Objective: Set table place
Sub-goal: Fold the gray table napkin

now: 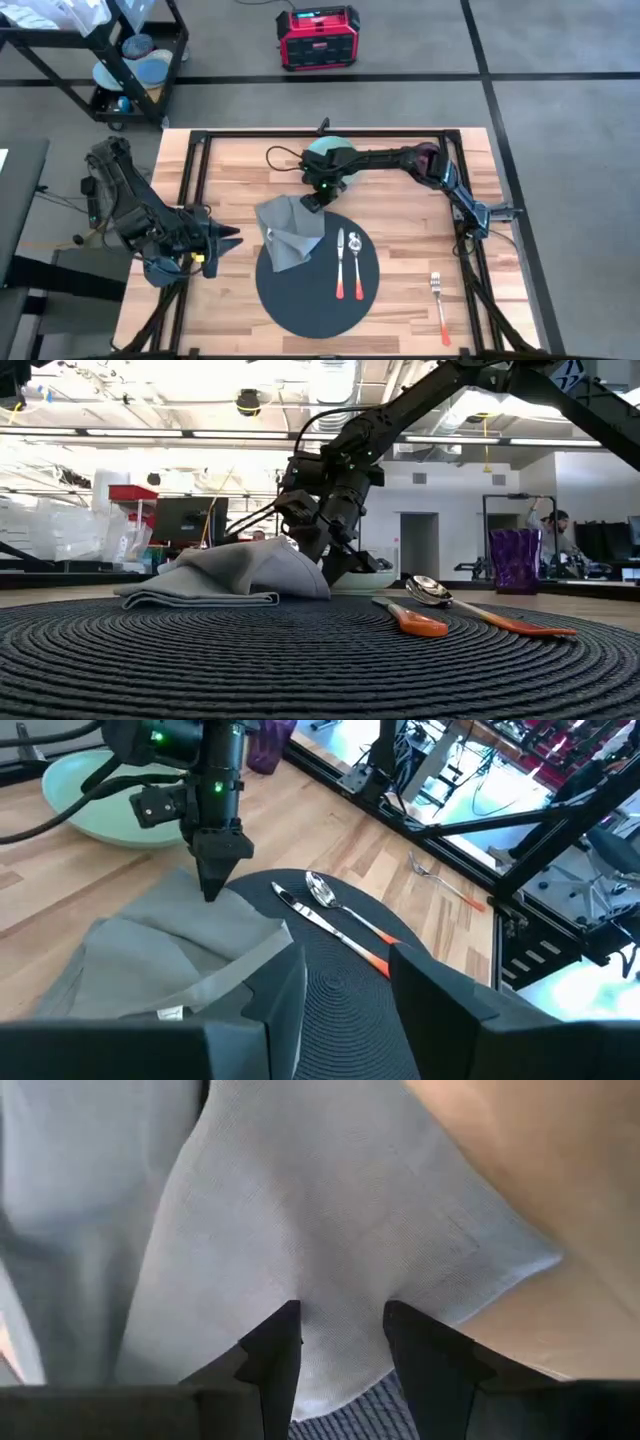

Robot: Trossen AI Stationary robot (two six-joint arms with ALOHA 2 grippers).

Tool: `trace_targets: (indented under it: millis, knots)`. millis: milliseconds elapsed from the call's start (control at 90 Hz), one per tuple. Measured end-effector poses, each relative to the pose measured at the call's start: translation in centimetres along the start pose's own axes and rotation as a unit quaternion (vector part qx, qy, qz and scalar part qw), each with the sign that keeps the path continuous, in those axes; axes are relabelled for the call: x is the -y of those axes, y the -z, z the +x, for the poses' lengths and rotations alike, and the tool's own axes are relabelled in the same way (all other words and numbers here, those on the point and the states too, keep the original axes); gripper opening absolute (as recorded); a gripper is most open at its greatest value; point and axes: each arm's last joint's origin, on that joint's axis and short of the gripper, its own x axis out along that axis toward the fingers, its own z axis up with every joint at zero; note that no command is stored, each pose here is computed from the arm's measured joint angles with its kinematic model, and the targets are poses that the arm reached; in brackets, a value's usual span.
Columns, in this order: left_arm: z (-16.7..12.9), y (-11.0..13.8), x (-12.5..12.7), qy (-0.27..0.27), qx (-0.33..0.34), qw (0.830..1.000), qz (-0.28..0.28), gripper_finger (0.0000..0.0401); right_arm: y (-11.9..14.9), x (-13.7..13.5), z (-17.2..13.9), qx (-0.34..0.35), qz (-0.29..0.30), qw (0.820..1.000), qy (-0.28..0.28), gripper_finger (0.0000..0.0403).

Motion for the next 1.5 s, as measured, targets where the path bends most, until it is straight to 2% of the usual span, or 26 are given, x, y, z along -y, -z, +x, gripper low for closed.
trace_targets:
  millis: [122,278,333,611,922,1233,1400,1500]
  knots:
    - [0.0,0.0,0.0,0.000,0.000,1.000,0.008,0.0130,0.1,-0.1,0.1,-0.002,0.011,1.000,-0.001,0.0116]
    - [0.0,0.0,0.0,0.000,0.000,1.000,0.015,0.0130,0.2,0.0,0.1,-0.004,0.015,1.000,0.005,0.0028]
    - [0.0,0.0,0.0,0.000,0.000,1.000,0.015,0.0130,0.2,0.0,0.1,-0.005,0.014,1.000,0.005,0.0010]
    - [0.0,0.0,0.0,0.000,0.000,1.000,0.017,0.0130,-0.5,-1.8,-1.5,0.008,-0.004,1.000,0.019,0.0000]
    - [0.0,0.0,0.0,-0.001,0.001,0.999,0.033,0.0130,-1.3,-6.8,-4.6,0.057,-0.029,0.998,-0.024,0.0000]
    - [0.0,0.0,-0.1,-0.004,0.005,0.999,0.039,0.0130,0.6,-11.7,-3.0,0.071,-0.082,0.991,-0.080,0.0000]
    - [0.0,0.0,-0.1,-0.004,0.007,0.999,0.053,0.0130,0.8,-13.9,-2.6,0.115,-0.134,0.976,-0.126,0.0002]
    - [0.0,0.0,-0.1,-0.004,0.007,0.998,0.058,0.0130,0.7,-14.5,-2.7,0.122,-0.154,0.969,-0.153,0.0019]
